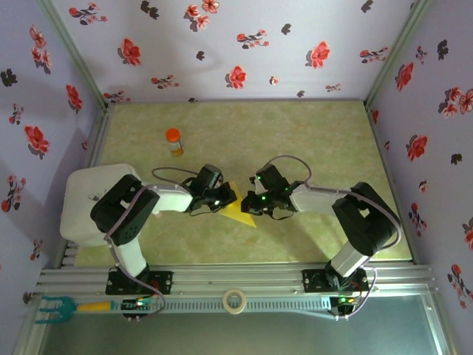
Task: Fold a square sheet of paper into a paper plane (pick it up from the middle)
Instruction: Fourth fold the wing at the center of the table.
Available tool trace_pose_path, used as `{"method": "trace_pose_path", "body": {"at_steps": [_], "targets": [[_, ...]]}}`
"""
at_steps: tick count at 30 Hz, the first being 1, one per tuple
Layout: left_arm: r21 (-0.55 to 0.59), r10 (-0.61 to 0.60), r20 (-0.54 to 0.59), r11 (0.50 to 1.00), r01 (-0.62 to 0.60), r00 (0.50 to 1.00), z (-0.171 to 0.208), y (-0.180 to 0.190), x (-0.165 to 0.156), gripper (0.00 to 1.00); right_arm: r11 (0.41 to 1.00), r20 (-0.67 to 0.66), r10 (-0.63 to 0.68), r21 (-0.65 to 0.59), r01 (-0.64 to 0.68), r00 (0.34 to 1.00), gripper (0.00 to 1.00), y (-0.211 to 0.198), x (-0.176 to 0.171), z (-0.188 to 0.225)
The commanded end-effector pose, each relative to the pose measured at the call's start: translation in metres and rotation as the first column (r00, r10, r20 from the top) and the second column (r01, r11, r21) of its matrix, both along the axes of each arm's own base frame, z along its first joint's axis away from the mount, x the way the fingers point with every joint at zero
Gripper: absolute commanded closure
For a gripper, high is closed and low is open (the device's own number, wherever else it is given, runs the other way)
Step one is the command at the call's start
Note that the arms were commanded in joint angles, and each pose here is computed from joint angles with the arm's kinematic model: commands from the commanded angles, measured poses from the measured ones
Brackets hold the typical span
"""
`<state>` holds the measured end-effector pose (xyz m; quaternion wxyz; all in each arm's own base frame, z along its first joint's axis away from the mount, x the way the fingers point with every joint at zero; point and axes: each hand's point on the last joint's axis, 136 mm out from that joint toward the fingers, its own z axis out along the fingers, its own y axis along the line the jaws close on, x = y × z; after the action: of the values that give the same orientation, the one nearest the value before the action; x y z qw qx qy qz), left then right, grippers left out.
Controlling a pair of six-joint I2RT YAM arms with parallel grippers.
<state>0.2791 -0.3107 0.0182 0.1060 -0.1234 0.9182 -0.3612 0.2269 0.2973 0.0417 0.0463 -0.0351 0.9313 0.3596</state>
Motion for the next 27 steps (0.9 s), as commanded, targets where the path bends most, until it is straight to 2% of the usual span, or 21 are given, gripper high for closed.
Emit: {"method": "trace_pose_path", "body": {"at_steps": [1,12,23,27], "targets": [[0.104,0.017,-0.066,0.995,-0.010,0.998,-0.031,0.023,-0.012,0.97,1.000,-0.003,-0.004,-0.026,0.004,1.000,0.98,0.001,0.007,-0.004],[0.104,0.012,-0.061,0.995,-0.005,0.998,-0.028,0.023,-0.011,0.97,0.993,-0.051,-0.030,-0.115,0.024,0.998,0.99,-0.016,0.001,-0.035],[0.108,-0.011,-0.036,0.994,0.014,0.999,-0.016,0.019,-0.006,0.96,0.991,-0.090,-0.059,-0.128,0.047,0.994,1.00,-0.029,-0.009,-0.050],[0.085,-0.026,-0.004,0.996,0.027,1.000,-0.001,0.014,-0.002,0.94,0.991,-0.101,-0.067,-0.123,0.054,0.993,1.00,-0.031,-0.013,-0.054]]}}
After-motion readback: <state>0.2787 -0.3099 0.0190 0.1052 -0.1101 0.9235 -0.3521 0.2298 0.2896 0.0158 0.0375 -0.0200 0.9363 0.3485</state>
